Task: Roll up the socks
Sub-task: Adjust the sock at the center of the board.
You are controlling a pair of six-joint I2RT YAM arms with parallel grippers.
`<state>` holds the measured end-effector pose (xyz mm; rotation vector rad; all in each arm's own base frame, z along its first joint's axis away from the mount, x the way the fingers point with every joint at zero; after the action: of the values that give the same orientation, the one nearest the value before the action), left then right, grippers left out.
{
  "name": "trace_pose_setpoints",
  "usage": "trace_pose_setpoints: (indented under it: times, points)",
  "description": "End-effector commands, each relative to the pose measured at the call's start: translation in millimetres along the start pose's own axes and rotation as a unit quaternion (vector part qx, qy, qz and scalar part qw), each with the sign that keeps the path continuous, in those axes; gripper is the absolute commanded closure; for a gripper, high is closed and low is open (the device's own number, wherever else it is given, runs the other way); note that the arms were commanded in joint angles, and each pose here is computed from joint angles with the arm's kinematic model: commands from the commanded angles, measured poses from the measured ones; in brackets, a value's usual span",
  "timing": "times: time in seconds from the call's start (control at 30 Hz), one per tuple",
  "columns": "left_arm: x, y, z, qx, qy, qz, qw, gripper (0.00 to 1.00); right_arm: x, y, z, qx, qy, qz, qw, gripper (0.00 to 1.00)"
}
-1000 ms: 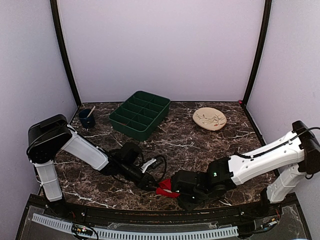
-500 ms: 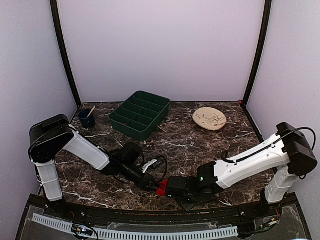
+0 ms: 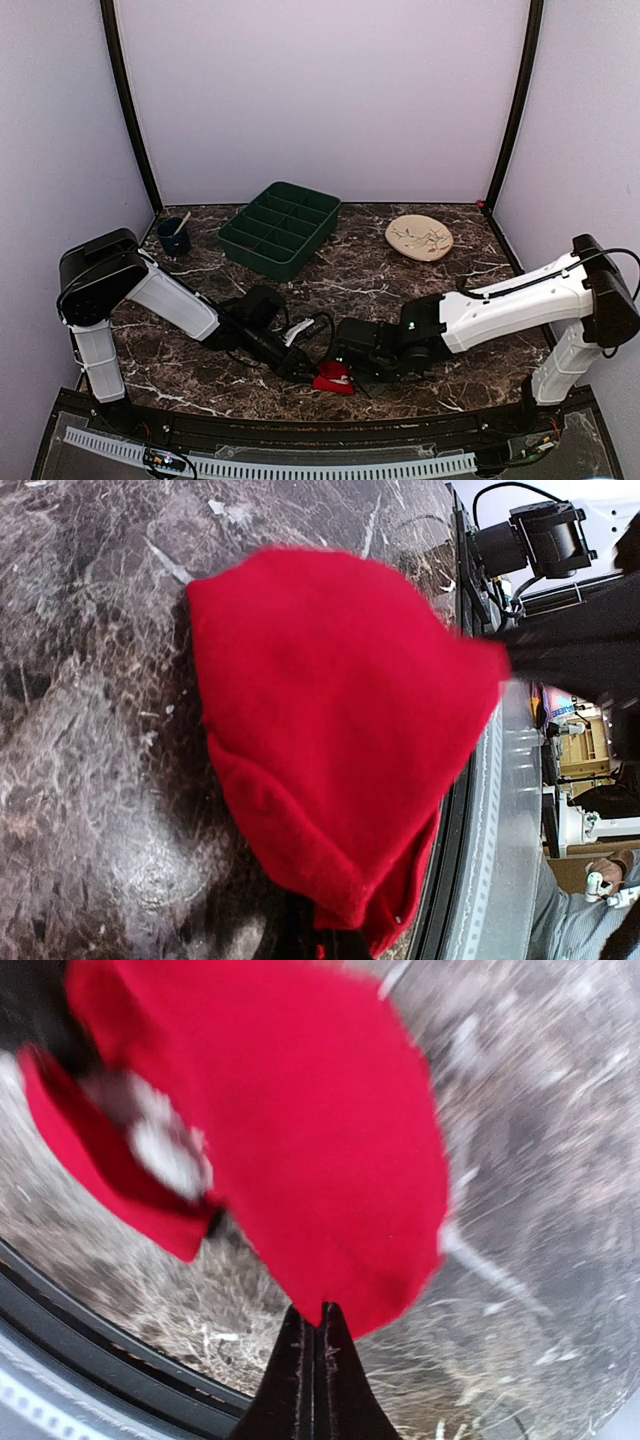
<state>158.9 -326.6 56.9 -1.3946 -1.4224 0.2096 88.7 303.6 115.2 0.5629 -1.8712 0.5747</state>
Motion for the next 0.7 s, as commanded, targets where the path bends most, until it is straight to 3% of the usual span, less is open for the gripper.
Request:
trace_pose_setpoints:
  times: [0.0,0.37,0.53,0.67]
  points:
    - [-1.3,7.8,8.2,0.013,0.017,-0.012,1.0,1.0,24.1,-27.3,-38.6,-0.018,-0.043,0.01,0.999,1.0]
    - [-0.5,8.6,8.4,0.011,0.019,-0.02,1.0,1.0,-15.9,-46.9,-115.0,0.005,-0.047,0.053,0.997,0.94]
    - [0.4,10.5,9.1,0.014,0.016,-0.032,0.999,1.0,-38.2,-49.6,-139.5,0.001,-0.063,0.088,0.994,0.63]
    - [2.2,10.5,9.3,0.011,0.012,-0.038,0.999,1.0,-27.5,-56.8,-145.2,-0.022,-0.094,0.105,0.99,0.48]
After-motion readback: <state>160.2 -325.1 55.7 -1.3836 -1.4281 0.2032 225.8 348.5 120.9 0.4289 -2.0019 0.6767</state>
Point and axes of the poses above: each gripper's point midway between its finger pads, its own x axis back along the fingers, its own y axis along the line the jaws close on, z = x × y, the point moved 7 cm from there along x, back along the fingers
